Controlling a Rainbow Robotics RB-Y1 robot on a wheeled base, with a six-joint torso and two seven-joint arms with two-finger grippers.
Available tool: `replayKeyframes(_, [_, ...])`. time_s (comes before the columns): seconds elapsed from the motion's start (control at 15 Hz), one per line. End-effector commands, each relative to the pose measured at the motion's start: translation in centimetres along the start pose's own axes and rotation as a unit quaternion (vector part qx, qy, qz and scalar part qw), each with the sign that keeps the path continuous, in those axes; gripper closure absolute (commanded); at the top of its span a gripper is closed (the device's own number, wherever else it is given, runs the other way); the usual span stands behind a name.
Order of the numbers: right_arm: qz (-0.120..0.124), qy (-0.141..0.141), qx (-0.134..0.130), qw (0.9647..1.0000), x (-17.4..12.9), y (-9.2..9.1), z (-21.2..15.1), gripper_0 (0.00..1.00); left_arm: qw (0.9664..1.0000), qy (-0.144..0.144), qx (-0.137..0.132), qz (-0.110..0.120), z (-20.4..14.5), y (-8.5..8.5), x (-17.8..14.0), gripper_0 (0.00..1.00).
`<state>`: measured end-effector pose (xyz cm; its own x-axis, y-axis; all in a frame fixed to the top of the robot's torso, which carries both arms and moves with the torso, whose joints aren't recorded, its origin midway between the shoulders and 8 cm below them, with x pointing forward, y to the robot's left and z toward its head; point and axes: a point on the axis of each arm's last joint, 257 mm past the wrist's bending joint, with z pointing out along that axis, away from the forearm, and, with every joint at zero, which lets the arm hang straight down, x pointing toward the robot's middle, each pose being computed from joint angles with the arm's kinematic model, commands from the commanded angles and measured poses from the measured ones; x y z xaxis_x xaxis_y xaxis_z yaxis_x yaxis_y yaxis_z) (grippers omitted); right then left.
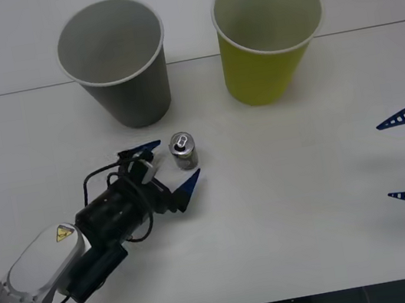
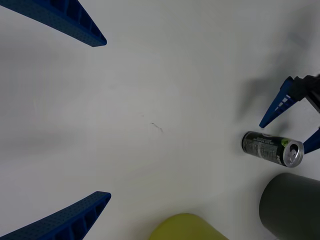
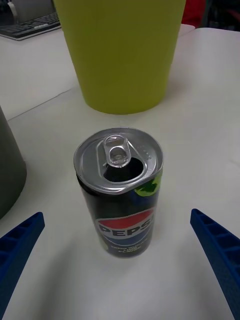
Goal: Put the can into the green bin and the plastic bottle into the gray bin
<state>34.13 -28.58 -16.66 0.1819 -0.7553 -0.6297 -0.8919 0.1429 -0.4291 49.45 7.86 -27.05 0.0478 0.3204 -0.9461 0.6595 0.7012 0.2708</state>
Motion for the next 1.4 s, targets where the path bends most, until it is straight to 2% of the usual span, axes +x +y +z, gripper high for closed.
replayKeyframes(0.07, [0.000, 0.000, 0.000, 1.0000, 0.0, 0.0, 0.0, 0.00, 1.0000, 0.001, -0.003, -0.004, 1.7, -0.1, 0.0, 0.00])
replayKeyframes(0.6, [0.000, 0.000, 0.000, 1.0000, 0.0, 0.0, 0.0, 0.00, 0.9999, 0.001, -0.012, 0.002, 3.2, -0.3, -0.3, 0.00])
replayKeyframes(0.67, [0.000, 0.000, 0.000, 1.0000, 0.0, 0.0, 0.0, 0.00, 0.9999, 0.002, -0.010, 0.002, 3.2, -0.5, -0.2, 0.23])
replayKeyframes(0.73, [0.000, 0.000, 0.000, 1.0000, 0.0, 0.0, 0.0, 0.00, 1.0000, 0.001, -0.009, 0.003, 3.3, -0.6, -0.3, 0.82])
replayKeyframes(0.8, [0.000, 0.000, 0.000, 1.0000, 0.0, 0.0, 0.0, 0.00, 1.0000, 0.002, -0.009, 0.003, 3.2, -0.7, -0.2, 1.00])
replayKeyframes(1.4, [0.000, 0.000, 0.000, 1.0000, 0.0, 0.0, 0.0, 0.00, 0.9999, 0.002, -0.007, 0.008, 3.3, -0.7, -0.3, 1.00])
